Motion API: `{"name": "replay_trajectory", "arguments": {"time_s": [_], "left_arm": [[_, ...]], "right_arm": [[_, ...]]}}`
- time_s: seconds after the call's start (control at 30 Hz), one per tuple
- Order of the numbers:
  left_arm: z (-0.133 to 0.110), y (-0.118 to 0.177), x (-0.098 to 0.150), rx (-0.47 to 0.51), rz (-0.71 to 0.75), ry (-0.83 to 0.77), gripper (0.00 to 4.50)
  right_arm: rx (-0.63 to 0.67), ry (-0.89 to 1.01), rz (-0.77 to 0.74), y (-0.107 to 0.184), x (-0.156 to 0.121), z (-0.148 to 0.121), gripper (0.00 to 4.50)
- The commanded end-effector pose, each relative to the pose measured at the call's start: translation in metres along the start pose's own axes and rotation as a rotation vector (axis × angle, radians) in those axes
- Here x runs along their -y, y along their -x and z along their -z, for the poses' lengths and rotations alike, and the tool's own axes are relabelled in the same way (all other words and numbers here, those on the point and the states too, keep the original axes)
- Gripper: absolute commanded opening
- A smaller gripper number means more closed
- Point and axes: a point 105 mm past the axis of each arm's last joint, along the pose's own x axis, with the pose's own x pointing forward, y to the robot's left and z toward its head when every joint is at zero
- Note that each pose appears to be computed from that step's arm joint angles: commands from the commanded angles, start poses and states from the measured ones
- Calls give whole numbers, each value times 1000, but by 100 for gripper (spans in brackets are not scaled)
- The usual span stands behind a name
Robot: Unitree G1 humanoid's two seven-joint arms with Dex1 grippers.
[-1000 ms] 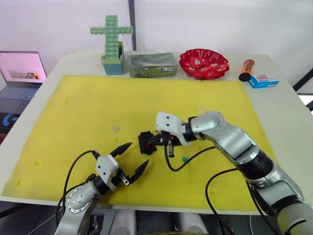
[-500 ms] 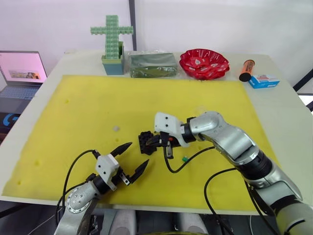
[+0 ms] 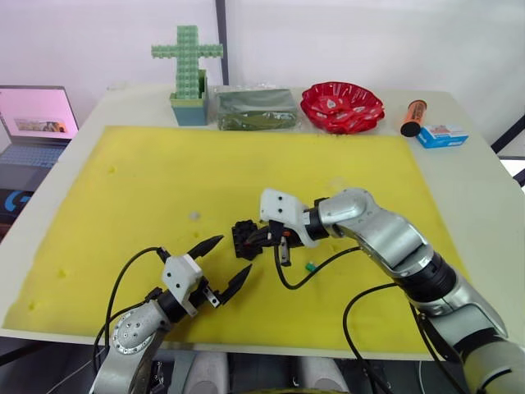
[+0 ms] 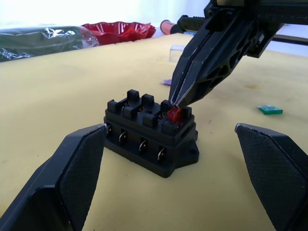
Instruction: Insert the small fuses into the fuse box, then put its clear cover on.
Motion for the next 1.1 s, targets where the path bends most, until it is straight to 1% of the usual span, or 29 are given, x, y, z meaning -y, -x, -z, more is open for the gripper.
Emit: {"name": "replay_trajectory", "arguments": {"time_s": [0.03,0.37,0.47,0.63,0.77,0.9,1.03,1.1], "left_arm": [[-13,-4,2,40,10,-22,450],[-16,-5,4,34,8,-17,450],[-17,-5,4,32,4,-16,450],[-18,-6,4,30,1,-16,450],[-19,-7,4,28,-2,-15,450],[-20,-6,4,26,0,-14,450],[-22,-4,2,19,16,-14,450],[-25,-2,-1,13,30,-18,450]], "right_arm": [[-22,24,-28,-5,-7,6,3],[-46,74,-8,-15,-3,15,3],[-79,98,1,-16,0,27,3],[-107,117,-11,-16,-1,38,3],[-98,113,-7,-15,0,37,3],[-33,117,9,-9,4,22,3],[93,107,22,5,5,-8,3],[148,64,26,15,6,-20,3]]}}
